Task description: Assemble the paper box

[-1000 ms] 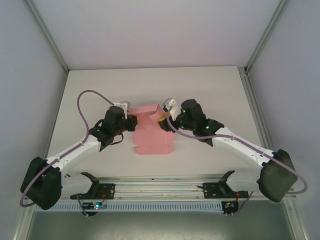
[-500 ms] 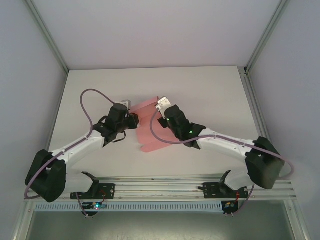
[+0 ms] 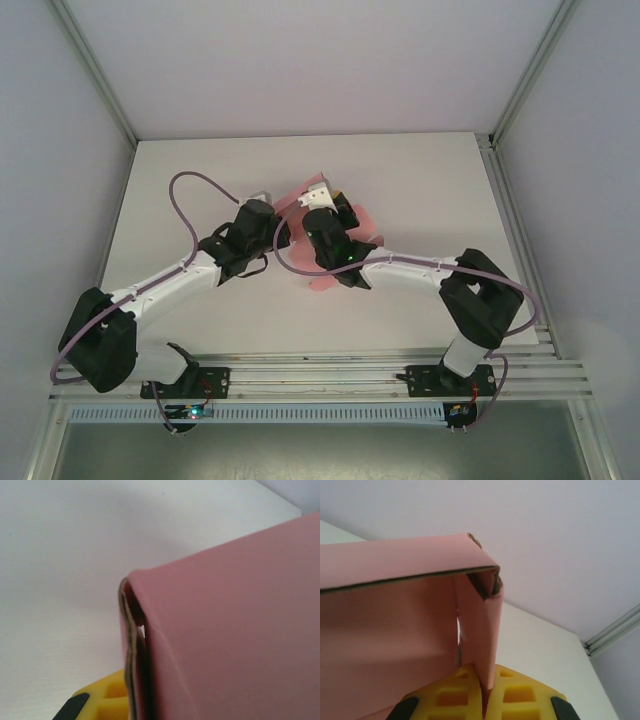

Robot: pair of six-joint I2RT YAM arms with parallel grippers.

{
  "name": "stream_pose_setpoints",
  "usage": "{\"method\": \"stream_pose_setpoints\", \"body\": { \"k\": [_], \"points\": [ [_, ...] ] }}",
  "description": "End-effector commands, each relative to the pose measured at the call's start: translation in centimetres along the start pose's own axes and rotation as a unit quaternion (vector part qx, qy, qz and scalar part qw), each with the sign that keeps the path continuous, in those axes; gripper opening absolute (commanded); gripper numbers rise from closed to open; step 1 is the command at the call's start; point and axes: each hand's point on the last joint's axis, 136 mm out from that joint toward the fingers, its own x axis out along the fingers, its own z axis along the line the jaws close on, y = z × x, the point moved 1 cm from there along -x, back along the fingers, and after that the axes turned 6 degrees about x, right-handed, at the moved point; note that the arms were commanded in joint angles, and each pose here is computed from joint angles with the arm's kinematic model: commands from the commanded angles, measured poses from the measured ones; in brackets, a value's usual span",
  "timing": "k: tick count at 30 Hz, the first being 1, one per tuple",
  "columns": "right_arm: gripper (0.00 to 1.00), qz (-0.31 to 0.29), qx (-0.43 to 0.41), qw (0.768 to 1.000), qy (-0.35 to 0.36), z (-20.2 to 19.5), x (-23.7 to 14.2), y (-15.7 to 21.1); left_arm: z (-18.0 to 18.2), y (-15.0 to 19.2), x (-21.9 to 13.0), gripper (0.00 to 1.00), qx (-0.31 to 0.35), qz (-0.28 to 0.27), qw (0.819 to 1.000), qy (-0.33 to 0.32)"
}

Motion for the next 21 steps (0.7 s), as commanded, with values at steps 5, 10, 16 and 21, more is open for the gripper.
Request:
{"method": "stream_pose_setpoints", "body": {
  "k": [5, 10, 16, 21],
  "points": [
    [0.0, 0.03, -0.055, 0.971, 0.23, -6.8, 1.7, 1.0, -0.6, 0.1, -0.6, 0.0, -0.05, 0.011, 0.999, -0.007],
    [0.0, 0.019, -0.065, 0.978, 0.199, -5.3, 2.1, 1.0, -0.5, 0.3, -0.2, 0.0, -0.05, 0.026, 0.998, -0.022],
    [0.26, 0.036, -0.003, 0.998, -0.044, -1.4, 1.3, 1.5, 0.2, -0.4, -0.7, 0.0, -0.034, 0.011, 0.999, -0.04],
    [0.5, 0.03, 0.009, 0.964, -0.263, 2.8, -3.0, 2.0, 1.2, -1.5, -1.9, 0.0, 0.017, -0.009, 0.997, -0.076]
  ]
}}
